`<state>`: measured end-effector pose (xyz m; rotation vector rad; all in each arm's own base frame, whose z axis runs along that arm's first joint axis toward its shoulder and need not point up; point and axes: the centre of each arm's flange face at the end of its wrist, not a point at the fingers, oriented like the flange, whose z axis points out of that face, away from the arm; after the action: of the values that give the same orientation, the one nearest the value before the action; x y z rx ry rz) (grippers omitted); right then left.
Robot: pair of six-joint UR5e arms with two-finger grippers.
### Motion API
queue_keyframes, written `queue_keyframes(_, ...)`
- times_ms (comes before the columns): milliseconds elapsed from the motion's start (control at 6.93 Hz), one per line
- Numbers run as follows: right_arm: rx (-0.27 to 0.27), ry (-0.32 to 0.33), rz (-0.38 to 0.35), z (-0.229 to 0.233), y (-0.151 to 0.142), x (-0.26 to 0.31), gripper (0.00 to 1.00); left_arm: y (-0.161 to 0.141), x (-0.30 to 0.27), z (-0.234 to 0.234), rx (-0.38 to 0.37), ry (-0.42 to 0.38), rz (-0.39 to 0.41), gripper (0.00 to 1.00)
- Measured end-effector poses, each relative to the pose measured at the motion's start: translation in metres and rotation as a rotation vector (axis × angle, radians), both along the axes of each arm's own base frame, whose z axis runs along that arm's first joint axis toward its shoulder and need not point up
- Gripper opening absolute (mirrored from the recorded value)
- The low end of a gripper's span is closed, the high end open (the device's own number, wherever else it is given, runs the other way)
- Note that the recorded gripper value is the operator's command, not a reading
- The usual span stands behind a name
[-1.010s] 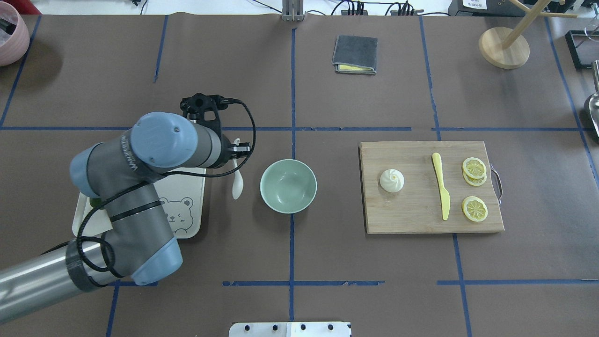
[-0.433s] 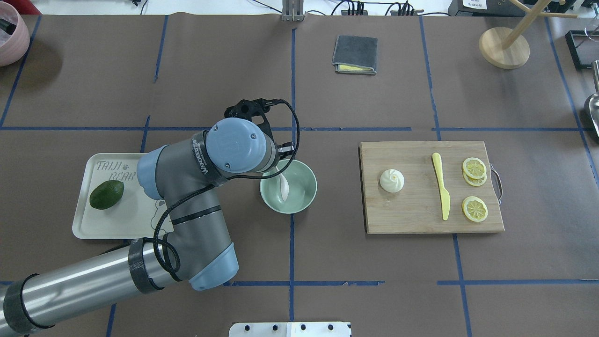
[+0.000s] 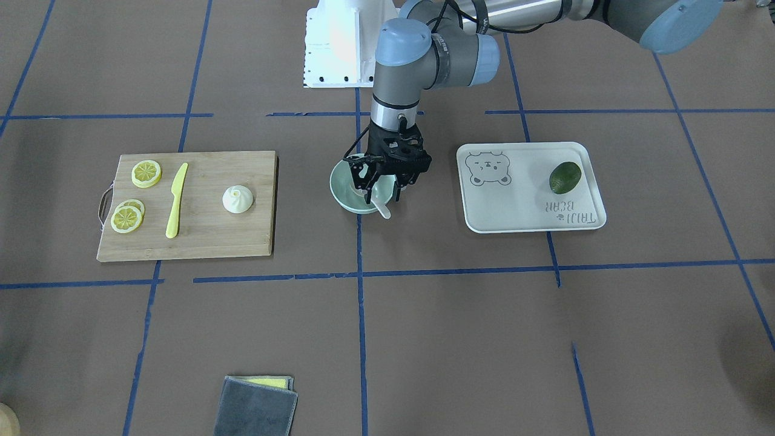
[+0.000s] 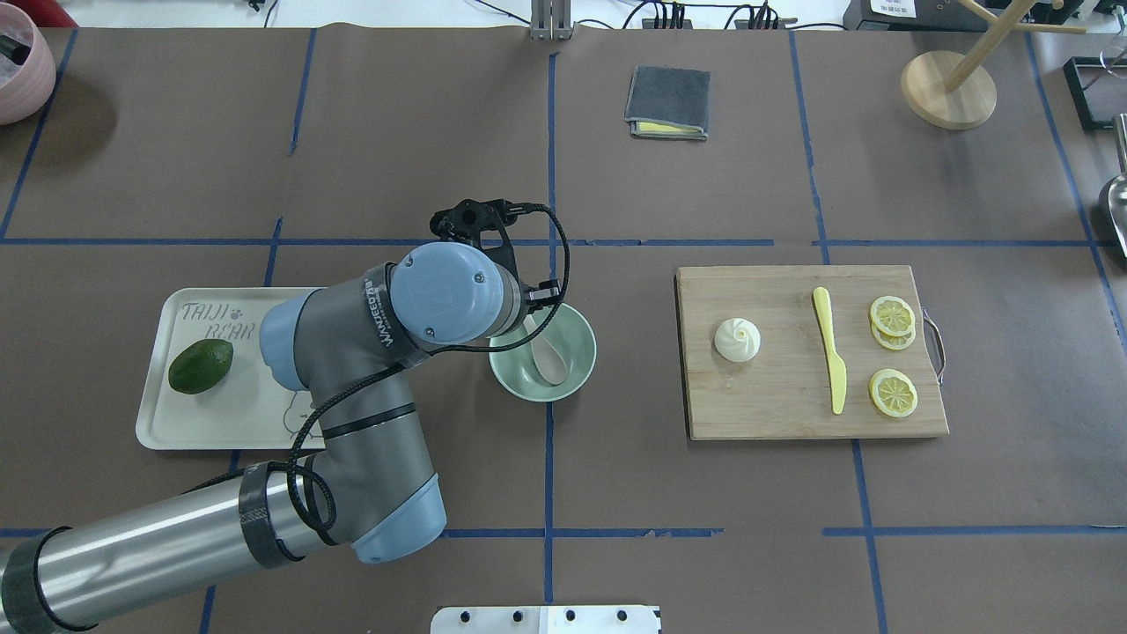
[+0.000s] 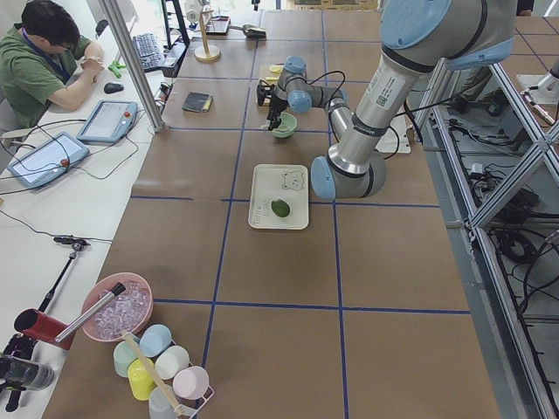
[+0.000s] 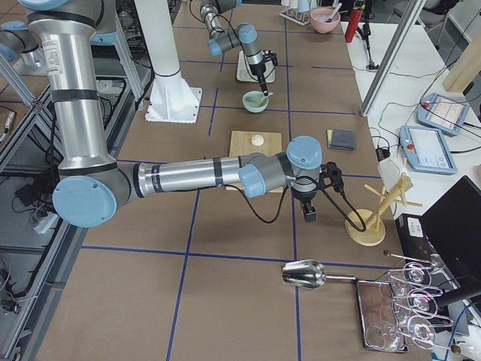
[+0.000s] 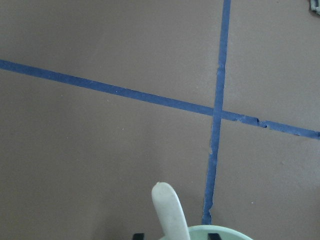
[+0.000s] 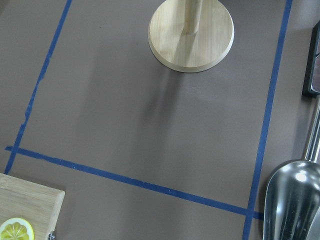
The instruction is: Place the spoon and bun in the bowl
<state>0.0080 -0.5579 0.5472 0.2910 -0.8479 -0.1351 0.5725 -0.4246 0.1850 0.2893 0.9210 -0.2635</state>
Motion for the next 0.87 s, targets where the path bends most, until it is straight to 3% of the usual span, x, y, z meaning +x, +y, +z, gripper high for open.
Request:
queue_keyframes(288, 0.032, -0.002, -0.009, -0.013, -0.002, -0.005, 1.00, -0.003, -0.059, 0.006, 0.204, -0.052, 0.119, 1.00)
queue_keyframes(721, 0.145, -0.032, -0.060, -0.041, -0.006, -0.051, 1.00, -0.099, -0.252, 0.088, 0.510, -0.254, 0.413, 1.00)
queue_keyframes(865, 0.153, -0.048, -0.064, -0.050, -0.005, -0.073, 1.00, -0.134, -0.343, 0.139, 0.557, -0.317, 0.491, 1.00)
